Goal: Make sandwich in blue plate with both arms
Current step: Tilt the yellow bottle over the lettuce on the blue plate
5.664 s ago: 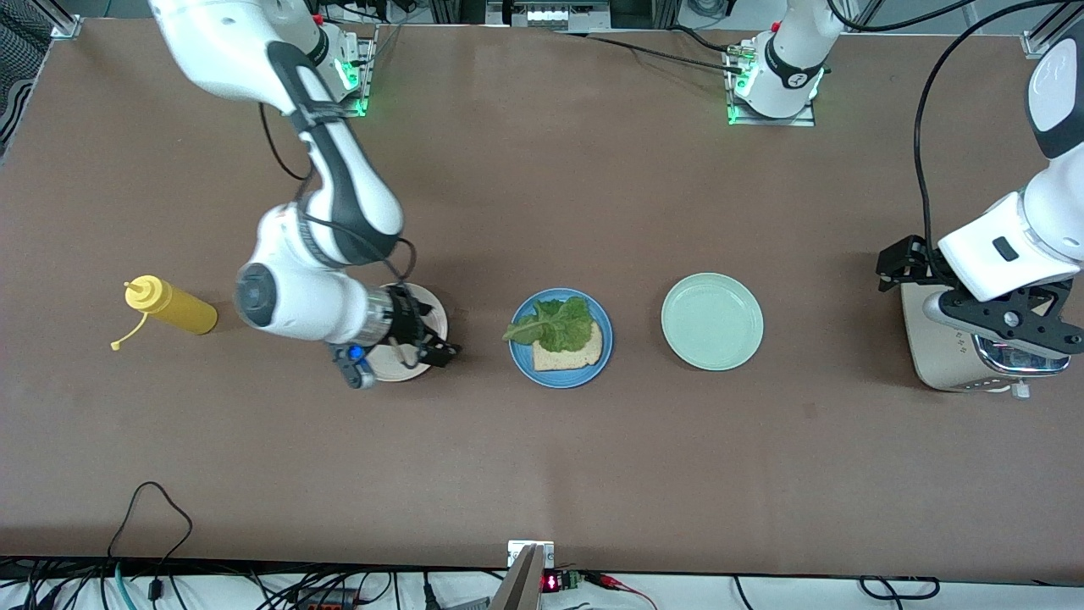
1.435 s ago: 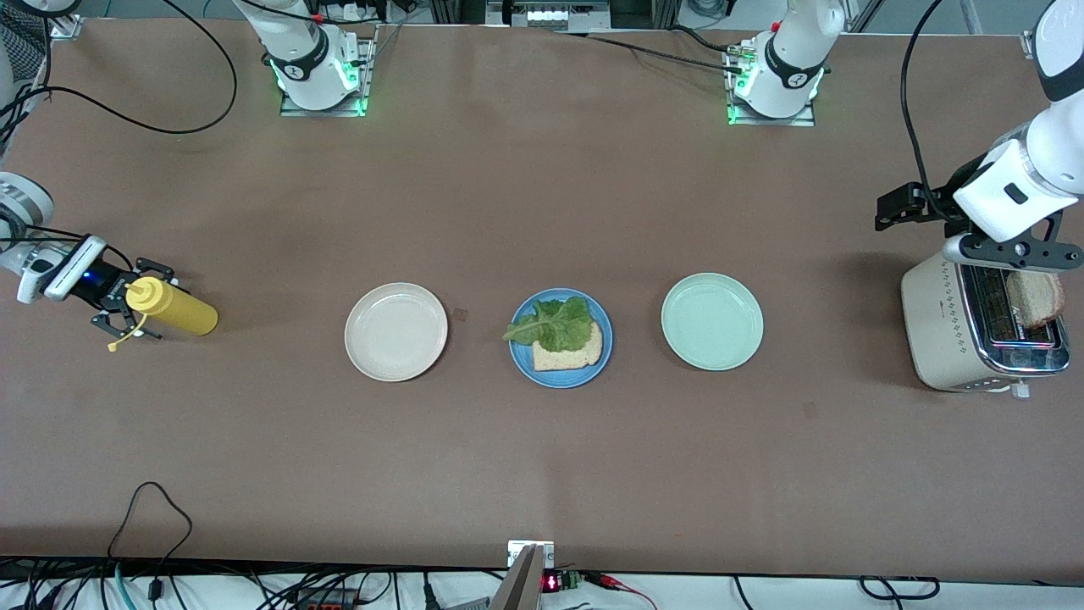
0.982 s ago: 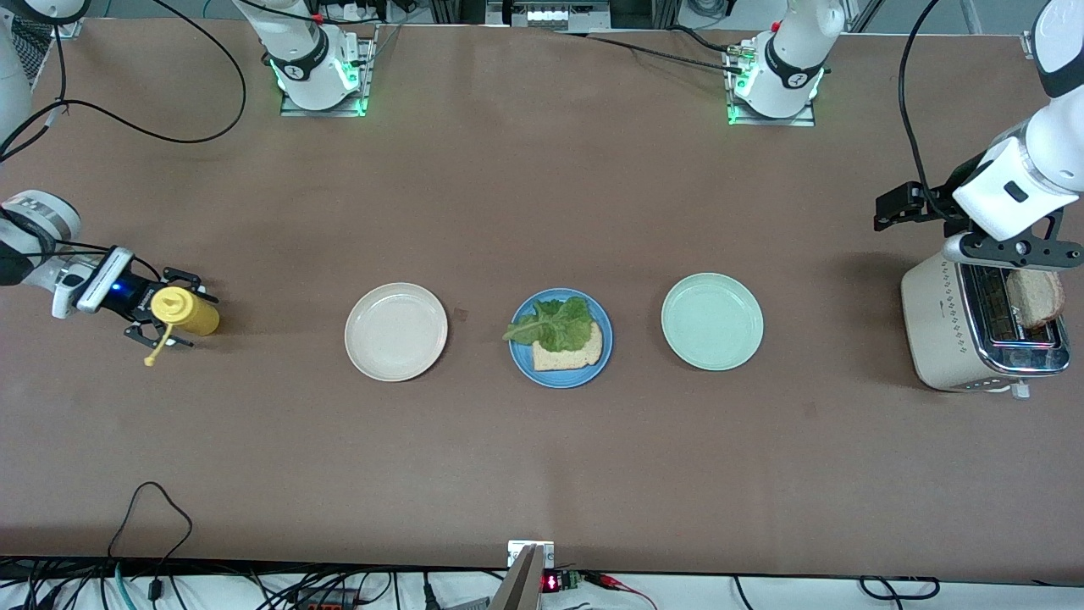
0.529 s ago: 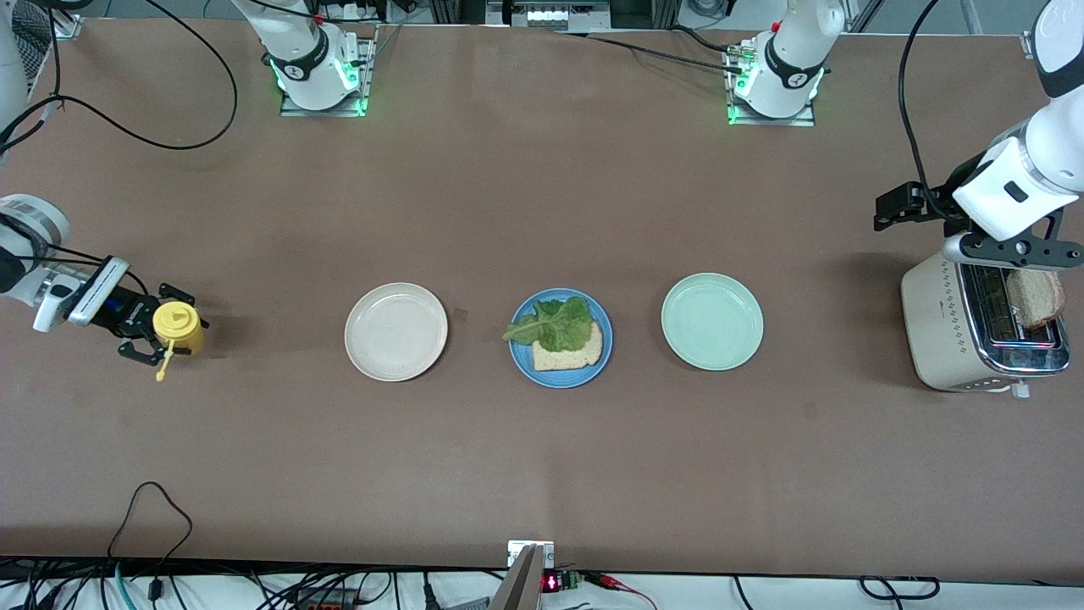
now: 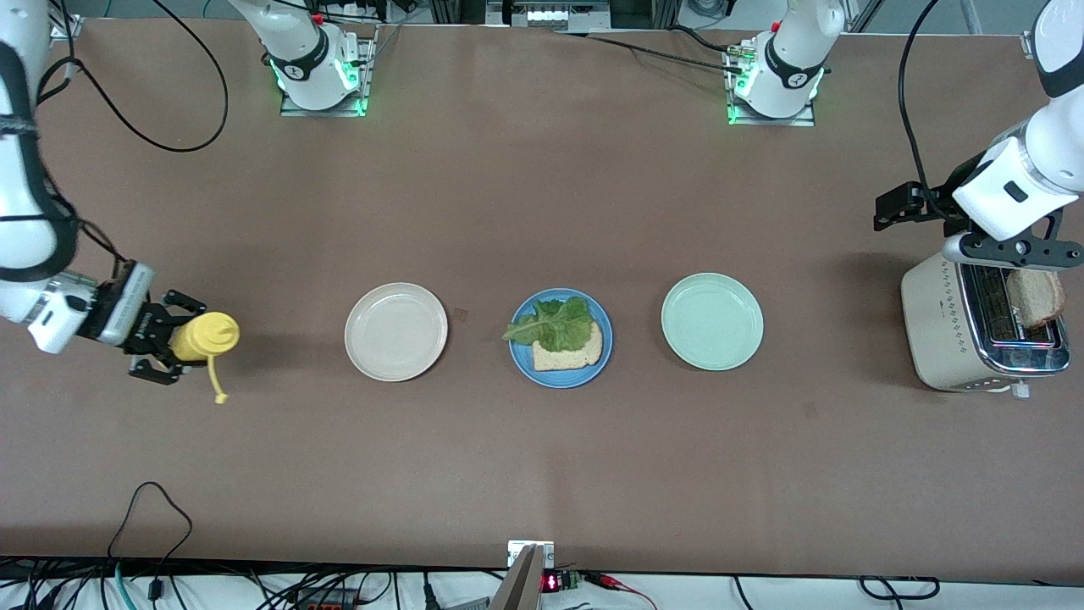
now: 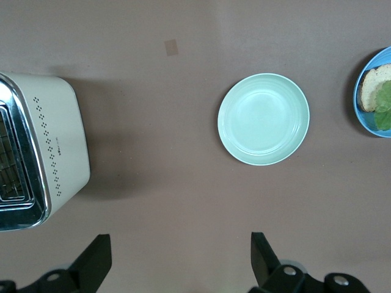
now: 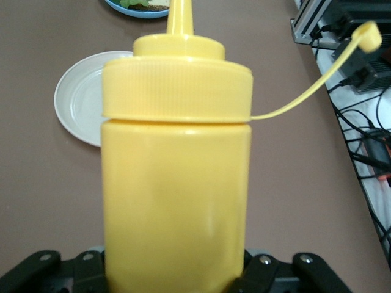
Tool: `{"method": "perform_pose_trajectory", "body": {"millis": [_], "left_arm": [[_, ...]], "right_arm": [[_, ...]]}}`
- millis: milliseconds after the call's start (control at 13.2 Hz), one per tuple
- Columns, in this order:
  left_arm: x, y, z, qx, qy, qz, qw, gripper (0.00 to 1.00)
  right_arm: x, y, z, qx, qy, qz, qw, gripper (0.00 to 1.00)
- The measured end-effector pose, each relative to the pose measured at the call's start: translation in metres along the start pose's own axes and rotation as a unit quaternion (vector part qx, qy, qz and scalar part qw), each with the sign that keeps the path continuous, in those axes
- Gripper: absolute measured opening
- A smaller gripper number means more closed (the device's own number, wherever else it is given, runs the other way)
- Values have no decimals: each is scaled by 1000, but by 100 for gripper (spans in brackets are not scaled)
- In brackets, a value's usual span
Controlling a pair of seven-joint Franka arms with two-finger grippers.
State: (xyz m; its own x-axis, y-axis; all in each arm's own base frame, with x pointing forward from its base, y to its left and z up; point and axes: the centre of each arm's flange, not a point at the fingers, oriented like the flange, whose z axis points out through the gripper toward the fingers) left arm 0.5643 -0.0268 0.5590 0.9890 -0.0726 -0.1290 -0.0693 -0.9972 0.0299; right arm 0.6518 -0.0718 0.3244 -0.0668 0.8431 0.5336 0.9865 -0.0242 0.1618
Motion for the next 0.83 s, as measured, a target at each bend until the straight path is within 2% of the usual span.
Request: {"method": "perform_pose_trajectory", "body": {"millis": [453,831], "left_arm": [[-1,1,0,0,-4,1,1000,100],[-1,1,1,0,-6,1,1000,100]], "right_arm": [[153,1,59,35,-117,30,992,46],[276,-35,127,19,-223,51,973,46]]}}
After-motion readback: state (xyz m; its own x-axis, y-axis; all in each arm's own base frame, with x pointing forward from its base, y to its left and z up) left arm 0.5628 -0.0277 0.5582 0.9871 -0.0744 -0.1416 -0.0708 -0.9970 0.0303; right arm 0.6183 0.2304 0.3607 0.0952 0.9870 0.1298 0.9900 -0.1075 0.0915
